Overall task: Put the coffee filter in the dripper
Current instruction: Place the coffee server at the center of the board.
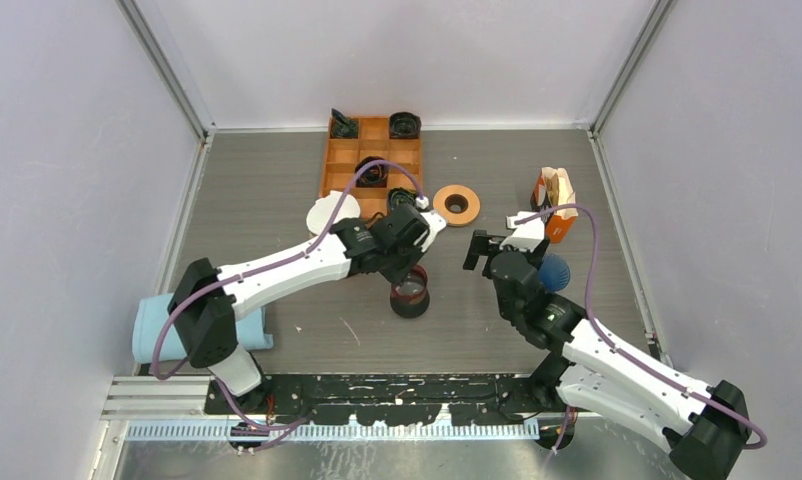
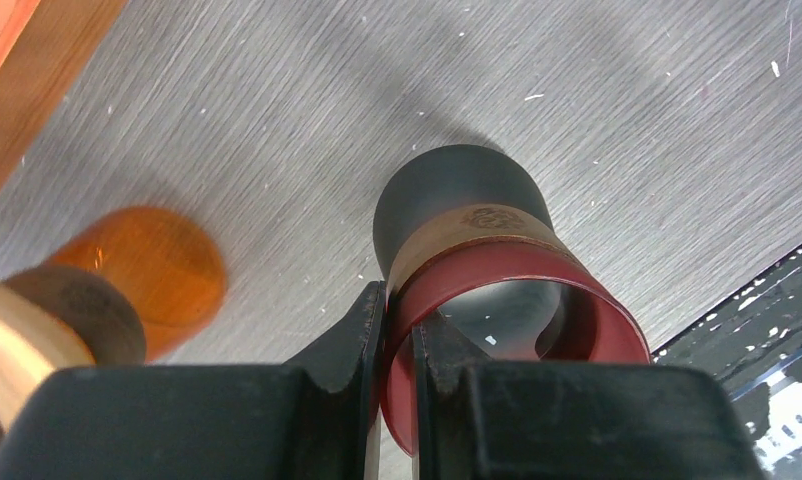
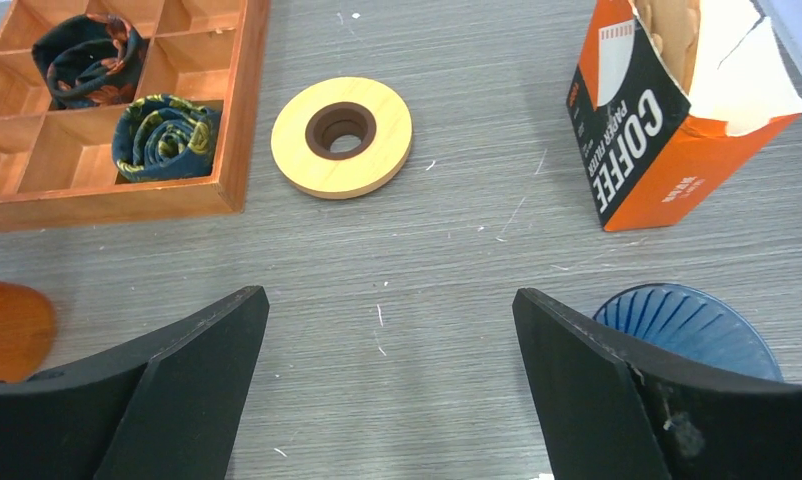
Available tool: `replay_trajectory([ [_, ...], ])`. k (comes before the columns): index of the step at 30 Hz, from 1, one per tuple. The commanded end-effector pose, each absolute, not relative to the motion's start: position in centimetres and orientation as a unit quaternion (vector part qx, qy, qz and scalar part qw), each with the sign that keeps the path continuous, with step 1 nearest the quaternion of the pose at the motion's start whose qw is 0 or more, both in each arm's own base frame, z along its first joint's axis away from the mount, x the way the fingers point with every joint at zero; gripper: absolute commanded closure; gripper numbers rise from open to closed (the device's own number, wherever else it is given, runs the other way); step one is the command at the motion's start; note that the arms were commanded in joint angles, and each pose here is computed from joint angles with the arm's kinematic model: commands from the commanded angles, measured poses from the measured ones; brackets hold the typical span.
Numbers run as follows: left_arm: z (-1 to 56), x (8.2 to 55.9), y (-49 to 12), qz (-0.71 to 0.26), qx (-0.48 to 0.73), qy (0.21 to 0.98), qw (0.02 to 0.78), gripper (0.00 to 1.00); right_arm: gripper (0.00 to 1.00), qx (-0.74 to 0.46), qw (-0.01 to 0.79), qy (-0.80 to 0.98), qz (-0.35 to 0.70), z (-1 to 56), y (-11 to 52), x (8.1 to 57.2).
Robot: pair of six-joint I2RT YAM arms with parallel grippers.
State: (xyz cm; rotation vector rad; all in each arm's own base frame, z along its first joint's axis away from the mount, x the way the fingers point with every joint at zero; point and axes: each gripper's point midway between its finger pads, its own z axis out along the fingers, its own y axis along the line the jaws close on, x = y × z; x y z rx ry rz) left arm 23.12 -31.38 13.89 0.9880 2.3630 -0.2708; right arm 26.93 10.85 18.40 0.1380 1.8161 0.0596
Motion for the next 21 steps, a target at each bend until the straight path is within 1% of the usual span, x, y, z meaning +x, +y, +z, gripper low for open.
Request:
replay_trajectory([
  [1, 16.0, 24.2, -34.9, -0.146, 0.431, 0.833, 0.315, 0.94, 0.0, 0.095, 0.631, 0.769, 0.032, 20.5, 9.8, 26.7],
  [6, 14.7, 24.3, -36.2, -0.157, 0.477, 0.812, 0.297, 0.94, 0.0, 0.096, 0.632, 0.768, 0.031, 20.5, 9.3, 26.3],
  [13, 13.8, 25.4, -36.2, -0.155, 0.516, 0.795, 0.279, 0.94, 0.0, 0.091, 0.629, 0.772, 0.028, 20.1, 9.1, 26.0],
  [21, 13.1, 26.1, -36.4, -0.166, 0.55, 0.773, 0.27, 0.87, 0.0, 0.091, 0.629, 0.771, 0.028, 20.3, 9.1, 26.1],
])
